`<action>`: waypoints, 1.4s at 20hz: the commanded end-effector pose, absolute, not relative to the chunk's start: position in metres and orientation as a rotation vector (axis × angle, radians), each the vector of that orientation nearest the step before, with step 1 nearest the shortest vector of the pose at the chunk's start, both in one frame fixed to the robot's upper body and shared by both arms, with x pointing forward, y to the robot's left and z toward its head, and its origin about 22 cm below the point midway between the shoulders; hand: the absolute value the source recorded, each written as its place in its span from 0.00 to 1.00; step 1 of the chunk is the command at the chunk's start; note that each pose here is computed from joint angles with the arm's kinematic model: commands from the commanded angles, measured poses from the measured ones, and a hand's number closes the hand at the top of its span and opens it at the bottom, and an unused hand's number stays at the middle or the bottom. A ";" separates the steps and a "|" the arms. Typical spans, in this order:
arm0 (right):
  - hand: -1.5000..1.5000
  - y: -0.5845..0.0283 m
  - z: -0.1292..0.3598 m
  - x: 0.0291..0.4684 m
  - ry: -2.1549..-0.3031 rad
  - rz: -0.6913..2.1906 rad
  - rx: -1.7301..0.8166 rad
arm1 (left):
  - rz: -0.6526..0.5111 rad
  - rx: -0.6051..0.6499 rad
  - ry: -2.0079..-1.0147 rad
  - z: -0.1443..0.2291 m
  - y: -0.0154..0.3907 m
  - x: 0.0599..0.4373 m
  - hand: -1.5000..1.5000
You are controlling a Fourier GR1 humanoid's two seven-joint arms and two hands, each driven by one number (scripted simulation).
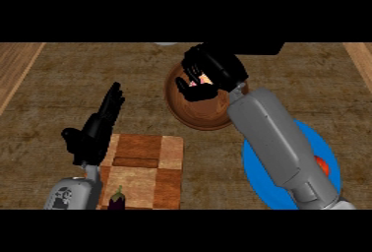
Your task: Pick the cupcake from the plate and place it in the bowl
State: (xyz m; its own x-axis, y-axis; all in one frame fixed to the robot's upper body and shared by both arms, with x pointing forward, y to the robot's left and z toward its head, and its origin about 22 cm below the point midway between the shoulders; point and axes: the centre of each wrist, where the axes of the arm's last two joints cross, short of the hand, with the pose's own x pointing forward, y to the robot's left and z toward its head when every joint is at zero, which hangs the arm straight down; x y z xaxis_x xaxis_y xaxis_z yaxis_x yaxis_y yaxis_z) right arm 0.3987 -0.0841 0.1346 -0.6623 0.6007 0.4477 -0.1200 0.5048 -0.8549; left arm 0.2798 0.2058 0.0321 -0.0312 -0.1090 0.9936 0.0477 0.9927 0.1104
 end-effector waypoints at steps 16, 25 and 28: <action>0.00 -0.134 0.102 0.451 -1.956 1.014 0.149 | -0.136 0.059 -1.607 0.030 0.206 0.282 0.50; 0.00 -0.178 0.122 0.464 -1.883 0.767 0.240 | -0.114 0.057 -1.603 0.016 0.227 0.269 0.50; 0.00 -0.191 0.143 0.472 -1.821 0.763 0.277 | -0.118 0.050 -1.609 0.036 0.208 0.276 0.50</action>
